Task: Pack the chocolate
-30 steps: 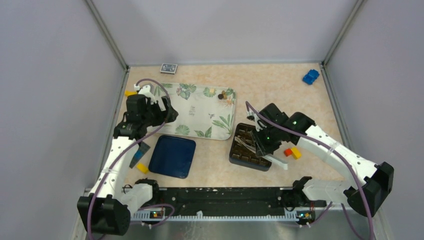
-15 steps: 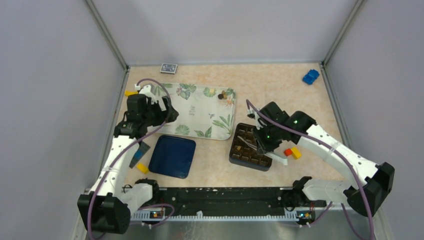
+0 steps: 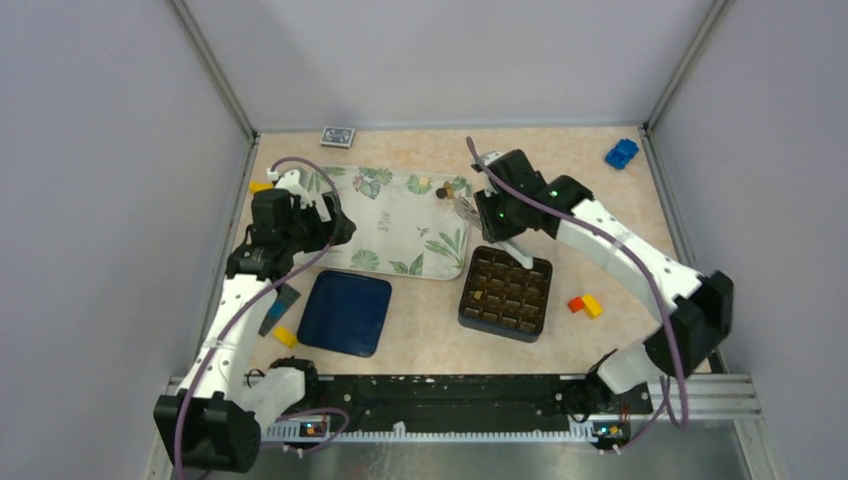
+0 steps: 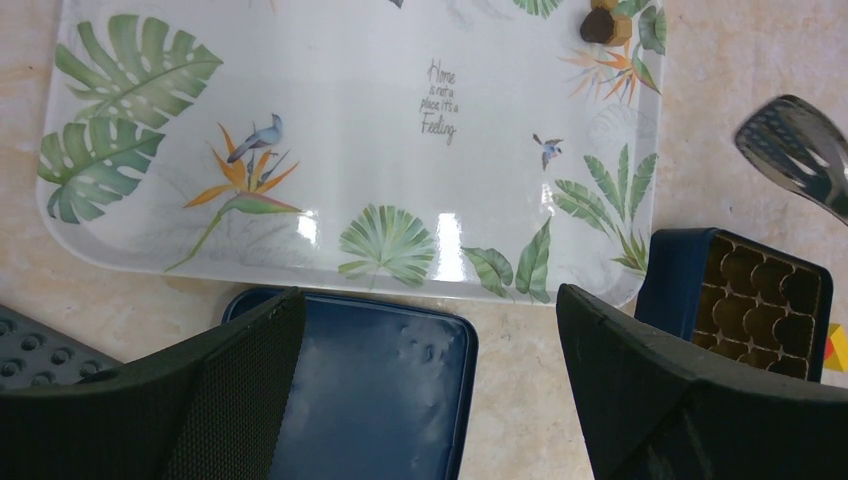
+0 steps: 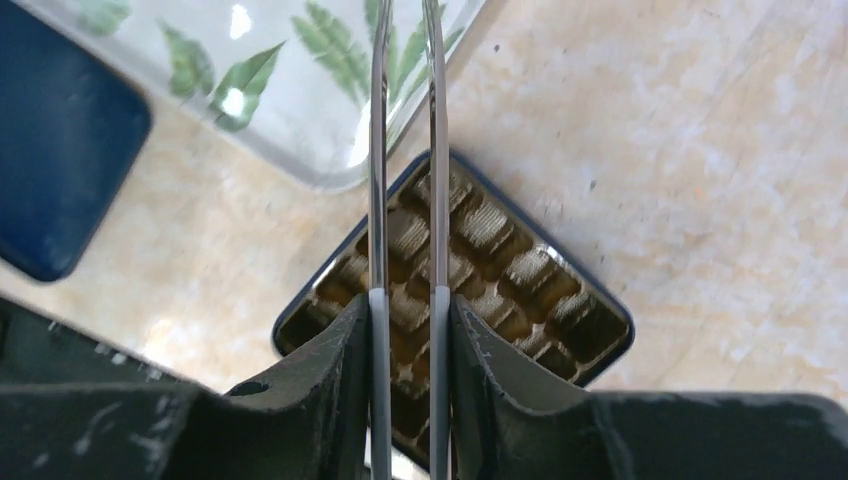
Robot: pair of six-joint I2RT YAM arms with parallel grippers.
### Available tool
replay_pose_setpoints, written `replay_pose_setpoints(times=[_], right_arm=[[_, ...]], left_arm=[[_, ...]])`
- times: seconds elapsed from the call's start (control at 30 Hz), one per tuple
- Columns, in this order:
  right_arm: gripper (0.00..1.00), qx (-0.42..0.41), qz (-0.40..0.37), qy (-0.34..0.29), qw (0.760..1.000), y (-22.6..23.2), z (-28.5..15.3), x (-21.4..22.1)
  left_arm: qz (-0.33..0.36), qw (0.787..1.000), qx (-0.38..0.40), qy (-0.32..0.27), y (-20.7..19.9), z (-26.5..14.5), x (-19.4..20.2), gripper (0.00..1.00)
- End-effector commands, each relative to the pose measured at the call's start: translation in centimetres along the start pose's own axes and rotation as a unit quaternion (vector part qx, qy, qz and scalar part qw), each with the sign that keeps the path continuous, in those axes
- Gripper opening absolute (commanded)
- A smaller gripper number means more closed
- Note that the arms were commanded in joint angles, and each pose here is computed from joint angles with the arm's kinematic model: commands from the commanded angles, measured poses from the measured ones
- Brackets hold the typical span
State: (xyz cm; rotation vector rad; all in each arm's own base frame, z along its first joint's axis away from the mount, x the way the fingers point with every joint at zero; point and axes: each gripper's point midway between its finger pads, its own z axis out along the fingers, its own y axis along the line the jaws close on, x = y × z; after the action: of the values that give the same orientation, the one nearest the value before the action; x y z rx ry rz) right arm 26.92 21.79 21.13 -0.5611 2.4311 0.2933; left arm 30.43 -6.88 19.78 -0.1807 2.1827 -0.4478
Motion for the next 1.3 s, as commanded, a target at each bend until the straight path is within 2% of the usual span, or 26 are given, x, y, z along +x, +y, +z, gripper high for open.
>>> replay_pose_setpoints(times=[0.0, 0.2, 0.5, 1.0, 1.1, 1.27], right_arm=[[0.31, 0.028, 0.012, -0.034, 0.999, -1.1, 4.3, -4.5], [0.38, 0.044, 0.014, -0.018, 0.999, -1.8, 8.5, -5.6], [0.39, 0.073, 0.013, -0.006, 0.997, -2.5, 12.5, -5.6], [0.38, 0.089, 0.008, -0.005, 0.996, -2.8, 15.8, -6.9], [0.34, 0.089, 0.008, -0.005, 0.996, -2.8, 15.9, -6.9], [0.17, 0.078, 0.009, -0.015, 0.997, -2.5, 13.9, -7.3]], left_arm=[[0.013, 0.999, -0.001, -0.036, -0.3, -1.0, -1.9, 0.99], [0.008, 0.999, -0.003, -0.038, -0.3, -1.1, -2.0, 0.99], [0.007, 0.999, -0.004, -0.035, -0.2, -0.8, -1.8, 0.99], [0.012, 0.999, -0.011, -0.037, 0.1, -1.0, -1.9, 0.99], [0.013, 0.999, -0.011, -0.037, 0.1, -1.0, -1.8, 0.99], [0.014, 0.999, -0.011, -0.037, 0.1, -1.0, -1.9, 0.99]])
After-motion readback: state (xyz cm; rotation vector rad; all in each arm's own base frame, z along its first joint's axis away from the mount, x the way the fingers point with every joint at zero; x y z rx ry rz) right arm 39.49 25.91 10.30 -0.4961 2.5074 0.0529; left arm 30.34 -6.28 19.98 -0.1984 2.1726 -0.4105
